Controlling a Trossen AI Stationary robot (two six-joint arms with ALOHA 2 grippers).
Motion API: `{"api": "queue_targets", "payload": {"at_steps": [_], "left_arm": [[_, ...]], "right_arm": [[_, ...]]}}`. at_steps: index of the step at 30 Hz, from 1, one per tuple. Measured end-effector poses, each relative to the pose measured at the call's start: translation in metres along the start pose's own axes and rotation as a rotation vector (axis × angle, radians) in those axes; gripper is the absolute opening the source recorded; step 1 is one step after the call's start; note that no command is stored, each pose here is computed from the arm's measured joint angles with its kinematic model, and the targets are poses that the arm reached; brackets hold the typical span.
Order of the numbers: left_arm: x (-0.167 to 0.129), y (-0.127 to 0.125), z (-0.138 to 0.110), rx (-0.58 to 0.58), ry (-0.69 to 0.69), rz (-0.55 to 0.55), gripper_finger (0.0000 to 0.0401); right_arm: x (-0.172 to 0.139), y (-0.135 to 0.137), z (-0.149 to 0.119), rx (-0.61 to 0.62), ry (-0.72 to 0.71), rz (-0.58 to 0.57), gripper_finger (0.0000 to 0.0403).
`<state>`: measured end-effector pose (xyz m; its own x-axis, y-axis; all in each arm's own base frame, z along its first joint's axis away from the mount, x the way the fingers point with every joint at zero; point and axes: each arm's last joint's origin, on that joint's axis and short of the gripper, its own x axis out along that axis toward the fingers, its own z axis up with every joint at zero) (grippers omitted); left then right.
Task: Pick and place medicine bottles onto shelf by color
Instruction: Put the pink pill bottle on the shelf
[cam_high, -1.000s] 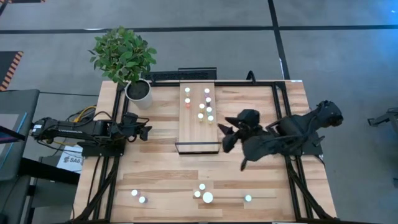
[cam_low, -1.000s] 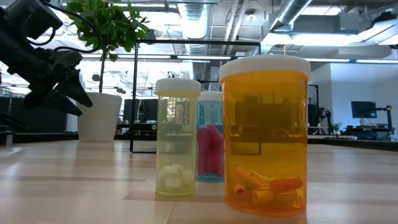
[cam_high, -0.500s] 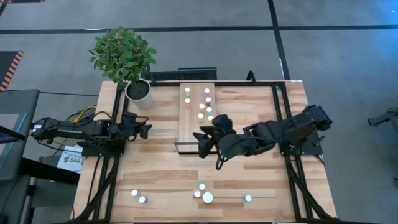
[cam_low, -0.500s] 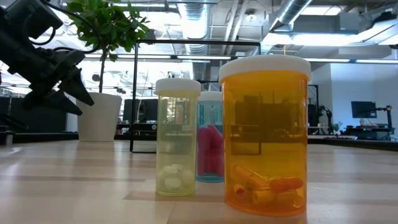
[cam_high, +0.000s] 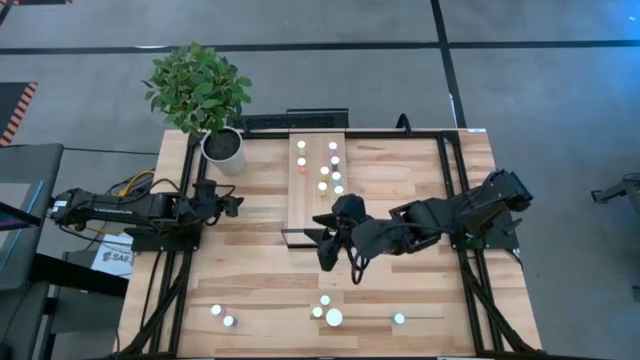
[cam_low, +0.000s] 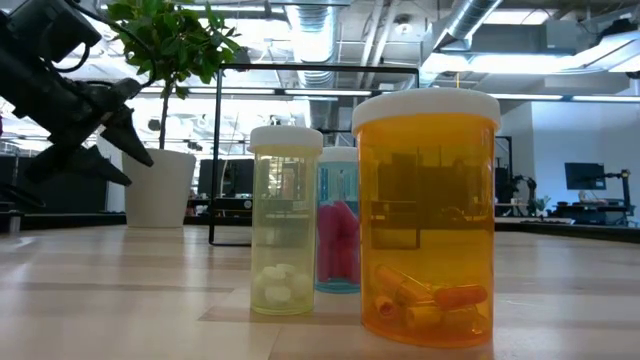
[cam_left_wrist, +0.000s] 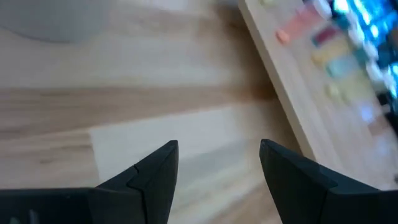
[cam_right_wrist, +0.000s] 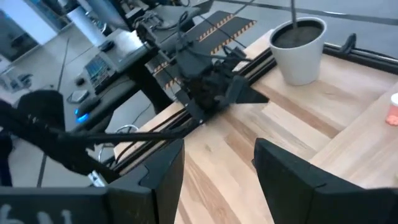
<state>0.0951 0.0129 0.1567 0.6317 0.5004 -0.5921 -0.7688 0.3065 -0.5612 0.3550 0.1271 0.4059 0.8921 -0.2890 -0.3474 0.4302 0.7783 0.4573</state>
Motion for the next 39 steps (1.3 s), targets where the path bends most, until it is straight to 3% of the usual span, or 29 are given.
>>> {"api": "queue_targets", "payload": {"at_steps": [2, 5, 8, 14, 18, 23, 28, 32, 39], "left_arm": [[0.000, -0.001, 0.000, -0.047, 0.003, -0.009, 0.0212], [-0.001, -0.009, 0.000, -0.123, 0.091, -0.114, 0.0212], [-0.005, -0.029, 0.002, -0.123, 0.115, -0.323, 0.0212], [-0.032, -0.073, 0.013, -0.128, -0.030, -0.810, 0.0212], [-0.047, -0.093, 0.003, -0.121, -0.005, -0.961, 0.0212], [-0.065, -0.127, -0.020, -0.009, 0.144, -0.960, 0.0212], [-0.091, -0.159, -0.051, 0.095, 0.437, -0.882, 0.0212], [-0.111, -0.168, -0.074, 0.132, 0.671, -0.620, 0.0212], [-0.141, -0.163, -0.109, 0.138, 0.847, -0.164, 0.0212]], "right_arm": [[-0.002, 0.003, -0.002, -0.014, 0.006, 0.010, 0.0217], [-0.006, 0.006, -0.007, -0.032, 0.029, 0.037, 0.0217], [-0.010, 0.011, -0.011, -0.055, 0.067, 0.083, 0.0217], [-0.020, 0.020, -0.021, -0.070, 0.102, 0.133, 0.0217], [-0.028, 0.026, -0.027, -0.081, 0.117, 0.160, 0.0217], [-0.036, 0.032, -0.034, -0.095, 0.133, 0.183, 0.0217], [-0.042, 0.035, -0.039, -0.107, 0.147, 0.198, 0.0217], [-0.044, 0.036, -0.042, -0.117, 0.157, 0.197, 0.0217], [-0.044, 0.033, -0.043, -0.135, 0.172, 0.178, 0.0217]]}}
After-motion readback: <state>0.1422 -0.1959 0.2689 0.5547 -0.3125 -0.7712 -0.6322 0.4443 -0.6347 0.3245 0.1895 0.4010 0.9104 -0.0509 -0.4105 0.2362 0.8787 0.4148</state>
